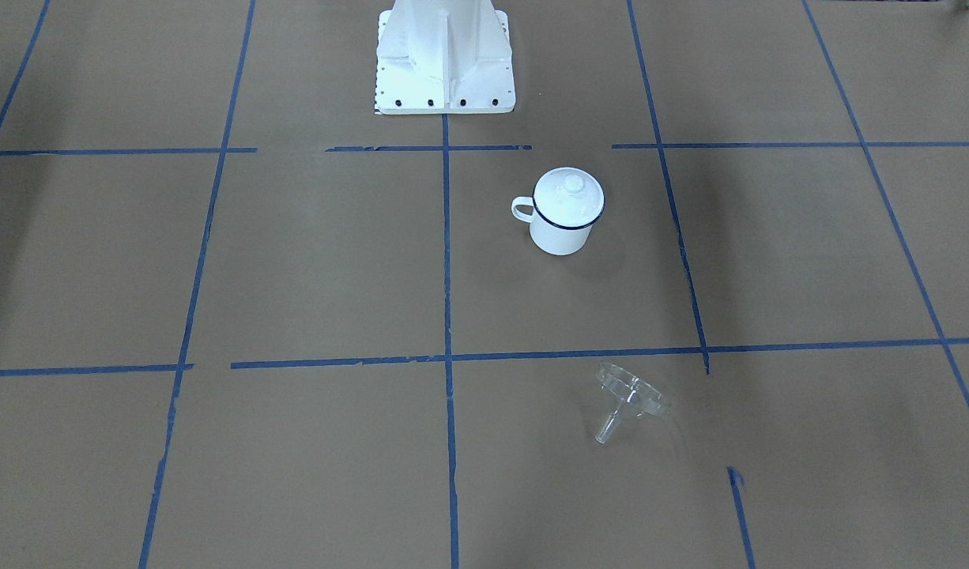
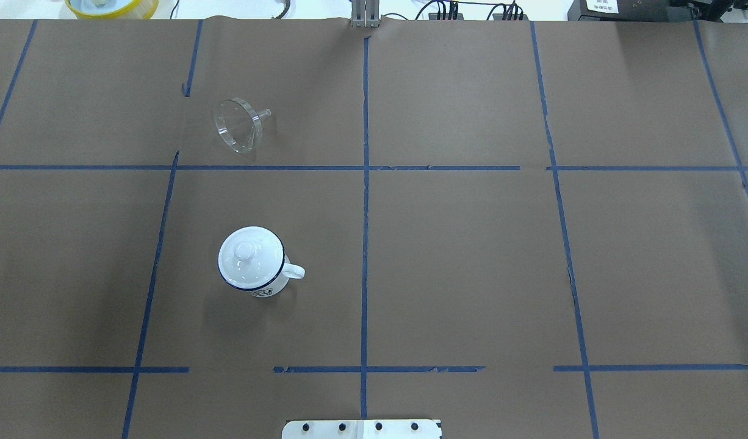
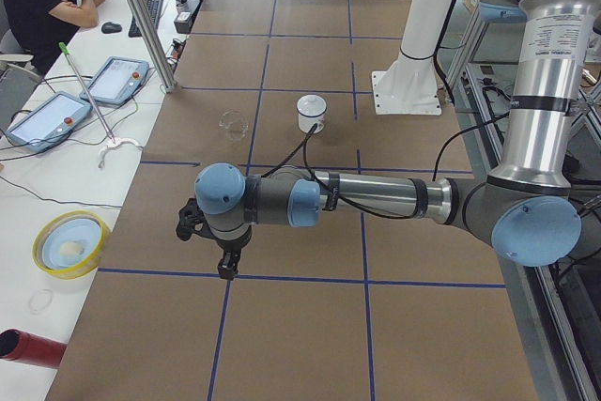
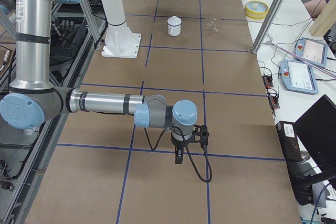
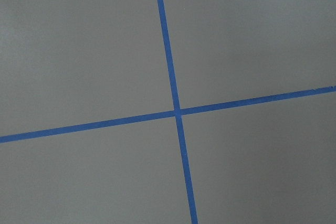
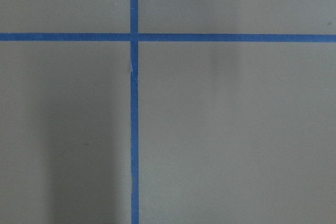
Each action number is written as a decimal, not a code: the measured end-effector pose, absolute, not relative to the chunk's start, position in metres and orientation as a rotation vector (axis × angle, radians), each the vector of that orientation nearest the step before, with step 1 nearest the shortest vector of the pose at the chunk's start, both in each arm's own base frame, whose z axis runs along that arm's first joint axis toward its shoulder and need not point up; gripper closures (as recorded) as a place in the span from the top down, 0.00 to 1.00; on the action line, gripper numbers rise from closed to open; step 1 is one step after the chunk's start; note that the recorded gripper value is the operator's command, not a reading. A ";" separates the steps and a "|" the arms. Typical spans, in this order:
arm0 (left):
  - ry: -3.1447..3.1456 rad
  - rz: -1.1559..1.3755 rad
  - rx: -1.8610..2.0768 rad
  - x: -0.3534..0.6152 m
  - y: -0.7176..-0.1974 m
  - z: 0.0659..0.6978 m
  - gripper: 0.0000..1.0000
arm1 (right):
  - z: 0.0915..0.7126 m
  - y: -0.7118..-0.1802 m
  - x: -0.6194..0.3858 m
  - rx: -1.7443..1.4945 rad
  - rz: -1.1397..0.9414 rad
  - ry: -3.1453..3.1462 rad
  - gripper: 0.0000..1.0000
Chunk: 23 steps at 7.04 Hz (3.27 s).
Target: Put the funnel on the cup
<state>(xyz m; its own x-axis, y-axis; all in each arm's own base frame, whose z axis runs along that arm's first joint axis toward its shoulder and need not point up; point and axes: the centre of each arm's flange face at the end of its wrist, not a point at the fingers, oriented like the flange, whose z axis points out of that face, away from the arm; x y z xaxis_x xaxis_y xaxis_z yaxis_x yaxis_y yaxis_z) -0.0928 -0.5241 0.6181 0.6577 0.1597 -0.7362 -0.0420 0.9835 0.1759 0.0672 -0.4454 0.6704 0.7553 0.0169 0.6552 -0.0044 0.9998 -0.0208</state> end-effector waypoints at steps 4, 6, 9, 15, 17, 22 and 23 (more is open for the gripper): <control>0.843 0.112 0.143 -0.093 -0.522 0.623 1.00 | 0.670 -0.445 0.067 -0.019 0.012 -0.715 1.00; 0.828 0.124 0.171 -0.095 -0.523 0.612 1.00 | 0.671 -0.445 0.067 -0.019 0.012 -0.715 1.00; 0.807 0.143 0.256 -0.093 -0.502 0.608 1.00 | 0.671 -0.445 0.067 -0.019 0.012 -0.715 1.00; 0.952 -0.159 0.117 0.079 -0.511 0.435 1.00 | 0.670 -0.445 0.067 -0.018 0.011 -0.715 1.00; 0.992 -0.240 0.061 0.135 -0.490 0.375 1.00 | 0.670 -0.445 0.067 -0.018 0.011 -0.715 1.00; 0.910 -0.421 -0.157 0.327 -0.442 0.238 1.00 | 0.670 -0.445 0.067 -0.018 0.012 -0.715 1.00; 0.881 -0.447 -0.169 0.360 -0.431 0.227 0.98 | 0.670 -0.445 0.067 -0.019 0.012 -0.715 1.00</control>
